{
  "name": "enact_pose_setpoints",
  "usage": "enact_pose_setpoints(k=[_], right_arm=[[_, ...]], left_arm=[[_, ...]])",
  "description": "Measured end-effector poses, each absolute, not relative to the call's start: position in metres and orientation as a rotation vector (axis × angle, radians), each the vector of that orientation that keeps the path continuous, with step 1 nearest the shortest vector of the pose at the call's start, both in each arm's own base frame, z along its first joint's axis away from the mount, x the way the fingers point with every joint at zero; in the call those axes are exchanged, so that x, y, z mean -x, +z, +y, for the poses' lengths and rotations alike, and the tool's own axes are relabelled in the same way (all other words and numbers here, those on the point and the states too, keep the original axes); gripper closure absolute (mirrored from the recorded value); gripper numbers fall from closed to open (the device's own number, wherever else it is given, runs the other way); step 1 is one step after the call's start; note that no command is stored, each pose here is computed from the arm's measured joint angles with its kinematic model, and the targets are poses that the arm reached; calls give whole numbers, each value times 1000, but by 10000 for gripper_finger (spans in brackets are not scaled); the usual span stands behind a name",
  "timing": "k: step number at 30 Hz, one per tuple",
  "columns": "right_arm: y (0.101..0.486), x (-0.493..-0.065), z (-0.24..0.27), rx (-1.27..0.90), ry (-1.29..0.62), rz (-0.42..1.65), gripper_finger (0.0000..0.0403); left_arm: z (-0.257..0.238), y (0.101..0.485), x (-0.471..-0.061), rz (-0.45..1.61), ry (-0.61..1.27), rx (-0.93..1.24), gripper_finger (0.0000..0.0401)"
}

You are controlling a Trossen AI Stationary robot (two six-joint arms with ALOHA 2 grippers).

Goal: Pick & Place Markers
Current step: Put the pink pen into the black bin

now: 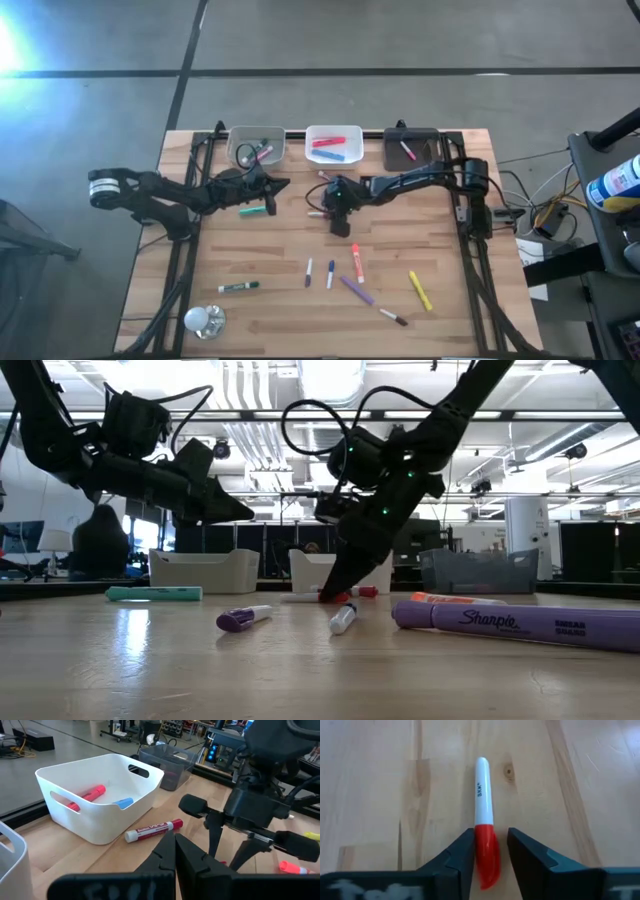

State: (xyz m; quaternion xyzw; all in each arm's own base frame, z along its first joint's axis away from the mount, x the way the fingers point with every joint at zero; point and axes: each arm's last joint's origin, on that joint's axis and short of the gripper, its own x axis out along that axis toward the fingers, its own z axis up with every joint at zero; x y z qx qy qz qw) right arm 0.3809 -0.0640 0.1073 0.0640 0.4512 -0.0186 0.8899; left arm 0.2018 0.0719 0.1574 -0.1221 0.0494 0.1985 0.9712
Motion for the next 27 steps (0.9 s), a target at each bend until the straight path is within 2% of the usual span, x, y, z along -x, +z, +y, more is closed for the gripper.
enact_pose_setpoints(k=[6,9,16,21,27], right_arm=[[107,-381,-64,-119,-63,965,346],[113,-377,-65,-105,-80,960,361],[140,-355,-62,-91,-108,952,355],[163,-324,-65,-121,-147,948,358],[197,-269,-92,-145,-416,955,356]], left_arm=[[72,157,-201,103,401,247,401],[72,157,-201,103,401,247,401],[72,157,-201,104,397,248,401],[72,156,-201,105,397,249,401],[72,156,-201,109,397,250,401]])
